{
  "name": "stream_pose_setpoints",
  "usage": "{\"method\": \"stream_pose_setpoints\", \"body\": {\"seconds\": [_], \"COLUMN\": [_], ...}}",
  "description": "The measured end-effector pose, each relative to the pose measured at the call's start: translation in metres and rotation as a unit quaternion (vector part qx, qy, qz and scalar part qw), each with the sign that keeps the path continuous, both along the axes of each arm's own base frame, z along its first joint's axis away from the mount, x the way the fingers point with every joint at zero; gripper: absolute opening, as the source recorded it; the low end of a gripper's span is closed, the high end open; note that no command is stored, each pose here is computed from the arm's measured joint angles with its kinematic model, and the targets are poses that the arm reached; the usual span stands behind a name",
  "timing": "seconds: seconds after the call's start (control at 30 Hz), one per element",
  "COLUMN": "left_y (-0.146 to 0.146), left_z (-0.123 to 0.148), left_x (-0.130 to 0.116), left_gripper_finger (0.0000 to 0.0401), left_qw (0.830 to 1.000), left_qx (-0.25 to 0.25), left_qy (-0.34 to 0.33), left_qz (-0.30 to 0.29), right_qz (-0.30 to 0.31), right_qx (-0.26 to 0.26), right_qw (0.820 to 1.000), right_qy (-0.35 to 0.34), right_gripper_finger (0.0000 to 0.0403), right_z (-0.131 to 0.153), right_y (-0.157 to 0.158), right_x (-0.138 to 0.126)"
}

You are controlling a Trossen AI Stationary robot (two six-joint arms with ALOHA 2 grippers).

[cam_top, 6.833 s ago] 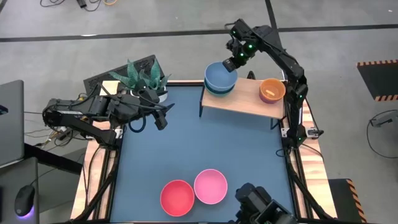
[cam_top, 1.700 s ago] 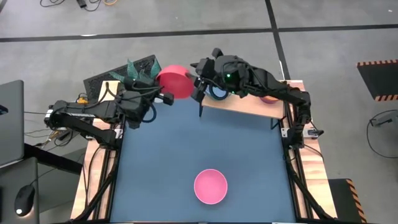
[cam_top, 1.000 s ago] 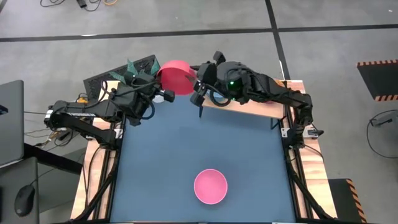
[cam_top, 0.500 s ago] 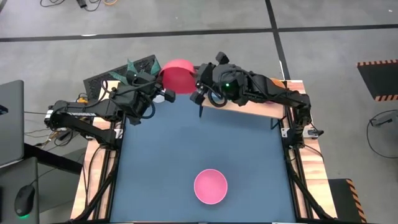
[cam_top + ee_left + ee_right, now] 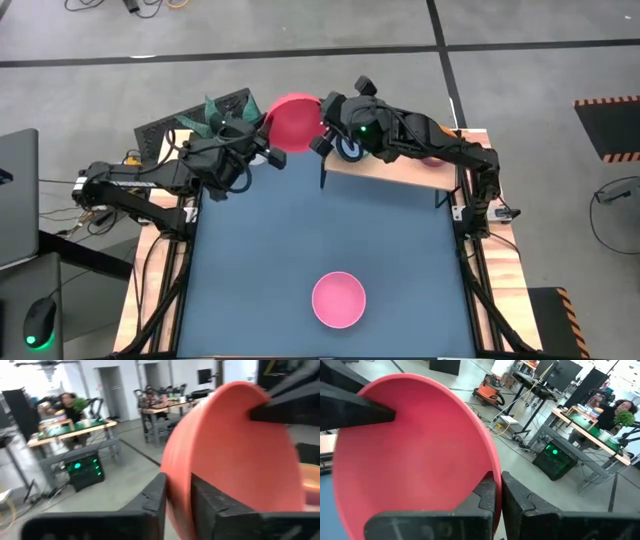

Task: Place and stack bowls onto a shelf
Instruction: Stack the big red bowl on top of the big blue bowl on the shelf

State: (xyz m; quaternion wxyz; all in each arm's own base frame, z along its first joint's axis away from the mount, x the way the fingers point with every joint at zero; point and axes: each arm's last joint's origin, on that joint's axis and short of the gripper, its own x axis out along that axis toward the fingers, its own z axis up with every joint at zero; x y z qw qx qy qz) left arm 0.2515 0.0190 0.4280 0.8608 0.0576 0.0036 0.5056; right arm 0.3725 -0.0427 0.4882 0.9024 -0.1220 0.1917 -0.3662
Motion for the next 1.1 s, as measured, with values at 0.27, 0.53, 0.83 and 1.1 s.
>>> {"method": "stream_pose_setpoints", "body": {"seconds": [0.27,0.53,0.83,1.1], "left_y": [-0.001,-0.004,-0.008,-0.009], "left_z": [0.001,0.005,0.025,0.044], "left_x": [0.001,-0.003,-0.031,-0.06], "left_gripper_finger": [0.0181,0.027,0.0278,0.0277], "left_qw": [0.999,0.998,0.997,0.987], "left_qx": [0.018,0.03,0.055,0.051], "left_qy": [0.021,0.024,0.005,-0.085], "left_qz": [-0.04,-0.056,-0.058,-0.126], "right_qz": [0.035,0.027,0.05,-0.031], "right_qx": [0.016,0.022,0.057,0.088], "right_qw": [0.999,0.999,0.997,0.994], "right_qy": [0.013,0.025,0.017,0.06], "right_gripper_finger": [0.0032,0.0031,0.0031,0.003], "right_z": [-0.005,-0.006,0.0,-0.004], "right_y": [0.005,-0.003,-0.032,-0.078], "right_x": [0.002,0.0,-0.015,-0.044]}}
